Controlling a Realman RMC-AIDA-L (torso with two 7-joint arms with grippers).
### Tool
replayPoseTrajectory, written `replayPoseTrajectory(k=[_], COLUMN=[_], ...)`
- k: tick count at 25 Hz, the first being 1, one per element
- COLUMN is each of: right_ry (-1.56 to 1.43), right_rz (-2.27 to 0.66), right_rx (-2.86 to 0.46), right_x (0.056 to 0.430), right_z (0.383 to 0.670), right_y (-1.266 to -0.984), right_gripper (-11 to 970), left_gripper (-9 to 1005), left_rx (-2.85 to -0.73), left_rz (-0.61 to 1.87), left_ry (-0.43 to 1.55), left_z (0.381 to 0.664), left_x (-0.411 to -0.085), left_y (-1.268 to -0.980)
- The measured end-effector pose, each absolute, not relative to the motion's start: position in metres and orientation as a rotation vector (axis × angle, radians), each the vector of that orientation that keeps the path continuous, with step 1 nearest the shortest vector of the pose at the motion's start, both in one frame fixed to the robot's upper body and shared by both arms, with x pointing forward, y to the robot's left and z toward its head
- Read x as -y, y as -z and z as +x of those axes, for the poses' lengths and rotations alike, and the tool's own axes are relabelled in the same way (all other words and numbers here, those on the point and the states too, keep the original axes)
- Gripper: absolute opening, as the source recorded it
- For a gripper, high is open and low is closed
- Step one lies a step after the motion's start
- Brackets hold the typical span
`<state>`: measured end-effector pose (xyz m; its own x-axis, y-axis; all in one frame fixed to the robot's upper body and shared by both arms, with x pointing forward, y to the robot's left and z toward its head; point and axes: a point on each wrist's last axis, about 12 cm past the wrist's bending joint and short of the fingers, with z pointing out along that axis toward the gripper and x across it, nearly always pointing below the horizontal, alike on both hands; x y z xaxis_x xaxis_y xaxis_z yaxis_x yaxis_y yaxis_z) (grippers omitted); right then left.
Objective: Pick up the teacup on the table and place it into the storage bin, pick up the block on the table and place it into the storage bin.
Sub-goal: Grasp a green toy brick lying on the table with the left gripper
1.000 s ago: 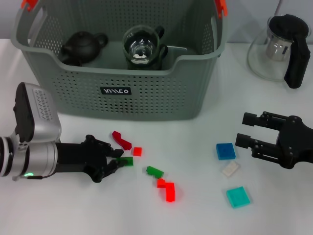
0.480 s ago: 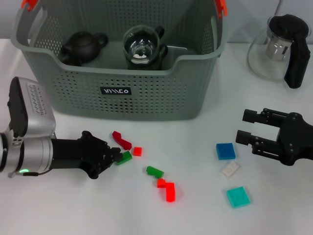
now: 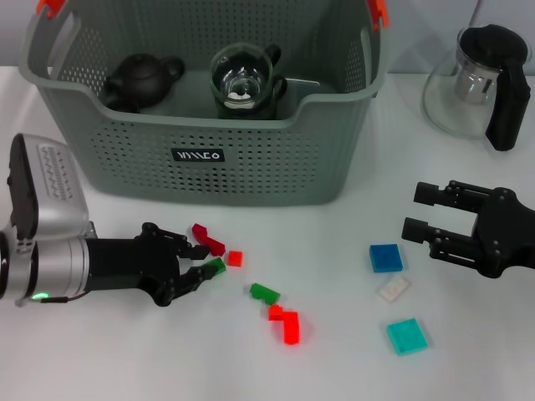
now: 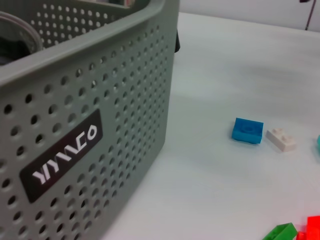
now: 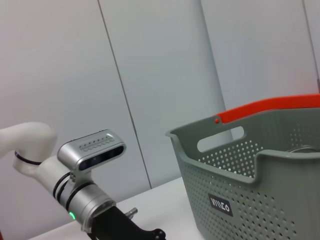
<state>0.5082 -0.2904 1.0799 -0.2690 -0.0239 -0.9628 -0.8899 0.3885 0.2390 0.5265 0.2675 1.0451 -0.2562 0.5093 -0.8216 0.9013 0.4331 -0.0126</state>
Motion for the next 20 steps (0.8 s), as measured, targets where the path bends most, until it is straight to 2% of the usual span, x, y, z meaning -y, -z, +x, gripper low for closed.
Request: replayPoseTrajectory(k=[6, 11, 16, 20], right_ry=[-1.05, -1.05, -1.053, -1.056], right_rz=[-0.829, -0.83, -0.827, -0.825], right_rx=[-1.616, -1.615, -1.618, -1.621], right_x=[0.29, 0.29, 0.29, 0.29], right_z=[0.509, 0.509, 0.509, 0.509], right_y=[-1.08, -1.08, -1.08, -1.08], right_gripper=[665, 665, 665, 665], left_gripper=[297, 399, 585, 583], left_rx=[-1.827, -1.837, -1.859, -1.871], left_rz=[1.195, 1.172, 1.16, 1.153], left_ry=[0.6, 0.581, 0.555, 0.547], left_z=[0.518, 0.515, 0.515, 0.514], left_x=[-0.269, -0.272, -0.273, -0.272], left_y=[-1.039, -1.032, -1.026, -1.022])
